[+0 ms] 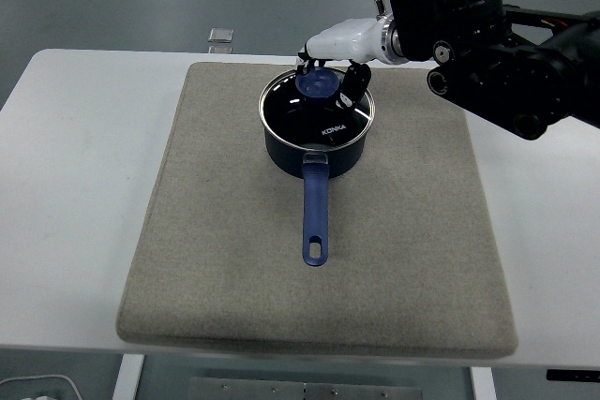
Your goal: Lift the pot lid and place it to the right of the pot.
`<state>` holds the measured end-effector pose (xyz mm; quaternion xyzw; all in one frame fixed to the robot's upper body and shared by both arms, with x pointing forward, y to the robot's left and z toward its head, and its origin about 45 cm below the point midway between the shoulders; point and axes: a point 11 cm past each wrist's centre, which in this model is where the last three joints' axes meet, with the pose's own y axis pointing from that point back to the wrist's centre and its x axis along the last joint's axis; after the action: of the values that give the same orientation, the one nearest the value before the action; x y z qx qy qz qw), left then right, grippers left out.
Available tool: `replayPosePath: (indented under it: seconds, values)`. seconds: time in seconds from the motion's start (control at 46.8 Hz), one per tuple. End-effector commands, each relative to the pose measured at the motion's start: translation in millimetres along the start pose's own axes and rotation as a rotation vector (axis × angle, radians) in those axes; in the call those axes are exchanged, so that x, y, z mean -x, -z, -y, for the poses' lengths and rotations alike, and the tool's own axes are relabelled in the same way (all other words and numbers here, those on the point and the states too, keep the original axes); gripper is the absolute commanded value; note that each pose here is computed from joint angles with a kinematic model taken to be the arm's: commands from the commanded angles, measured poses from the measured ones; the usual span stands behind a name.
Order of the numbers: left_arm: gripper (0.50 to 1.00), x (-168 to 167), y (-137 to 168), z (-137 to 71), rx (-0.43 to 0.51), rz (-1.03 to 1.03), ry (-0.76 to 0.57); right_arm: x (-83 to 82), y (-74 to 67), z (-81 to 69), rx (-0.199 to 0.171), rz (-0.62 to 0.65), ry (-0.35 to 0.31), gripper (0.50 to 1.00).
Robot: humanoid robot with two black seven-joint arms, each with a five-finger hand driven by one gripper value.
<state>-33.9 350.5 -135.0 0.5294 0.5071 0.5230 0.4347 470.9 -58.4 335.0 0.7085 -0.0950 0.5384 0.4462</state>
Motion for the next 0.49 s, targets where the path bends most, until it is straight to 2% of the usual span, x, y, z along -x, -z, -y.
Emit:
replayPosePath:
  seconds: [0.0, 0.278, 0.342, 0.47]
  values:
    - [1.000, -0.3, 0.1, 0.0, -0.001, 0.000, -0.001, 0.3, -0.2, 0.0, 0.000, 0.000, 0.002, 0.756]
    - [1.000, 0.2, -0.1, 0.0, 0.001, 0.000, 0.001, -1.1, 1.2, -0.1, -0.004, 0.006, 0.003, 0.719]
    - [1.000, 0.2, -0.1, 0.0, 0.001, 0.000, 0.001, -1.0, 2.2, 0.1, -0.007, 0.011, 0.006, 0.689]
    - [1.000, -0.3, 0.1, 0.0, -0.001, 0.000, -0.001, -0.8, 2.0, -0.7, -0.008, 0.017, 0.020, 0.660]
